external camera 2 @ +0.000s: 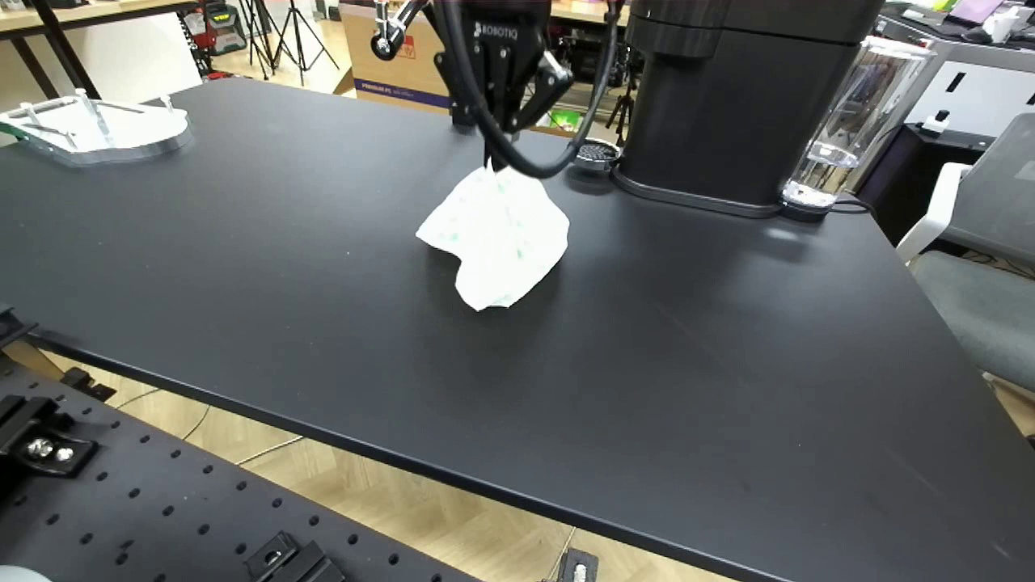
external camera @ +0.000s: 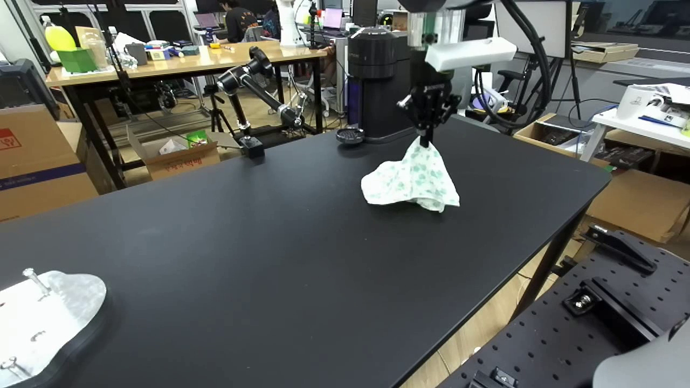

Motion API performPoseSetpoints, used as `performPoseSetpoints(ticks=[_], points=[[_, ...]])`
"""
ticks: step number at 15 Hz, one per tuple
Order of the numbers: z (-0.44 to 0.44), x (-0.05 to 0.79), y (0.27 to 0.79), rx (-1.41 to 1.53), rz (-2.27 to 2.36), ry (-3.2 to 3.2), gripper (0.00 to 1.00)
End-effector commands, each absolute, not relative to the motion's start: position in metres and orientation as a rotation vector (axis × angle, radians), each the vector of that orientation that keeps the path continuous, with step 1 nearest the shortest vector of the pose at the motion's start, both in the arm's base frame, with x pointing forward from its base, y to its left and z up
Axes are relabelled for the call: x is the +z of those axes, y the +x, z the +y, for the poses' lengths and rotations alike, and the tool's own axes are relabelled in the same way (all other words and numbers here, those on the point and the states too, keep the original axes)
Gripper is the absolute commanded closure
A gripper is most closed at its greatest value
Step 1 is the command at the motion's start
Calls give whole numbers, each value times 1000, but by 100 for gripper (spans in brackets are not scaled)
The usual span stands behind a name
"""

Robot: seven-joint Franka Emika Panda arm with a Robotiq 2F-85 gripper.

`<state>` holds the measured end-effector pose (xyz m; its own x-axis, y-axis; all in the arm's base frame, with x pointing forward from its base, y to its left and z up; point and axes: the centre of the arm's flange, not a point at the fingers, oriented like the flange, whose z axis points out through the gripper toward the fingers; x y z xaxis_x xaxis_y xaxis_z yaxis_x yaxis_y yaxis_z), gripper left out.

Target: Put the white cloth on the rack.

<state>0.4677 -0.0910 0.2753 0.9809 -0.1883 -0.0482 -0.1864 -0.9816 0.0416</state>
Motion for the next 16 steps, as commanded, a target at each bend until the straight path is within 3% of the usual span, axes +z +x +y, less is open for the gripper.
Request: performPoseSetpoints(ticks=[1, 9, 16], points=[[-76, 351, 501, -26, -359, 3064, 100], [-5, 510, 563, 35, -243, 3064, 100], [45, 566, 593, -51, -116, 3118, 100]])
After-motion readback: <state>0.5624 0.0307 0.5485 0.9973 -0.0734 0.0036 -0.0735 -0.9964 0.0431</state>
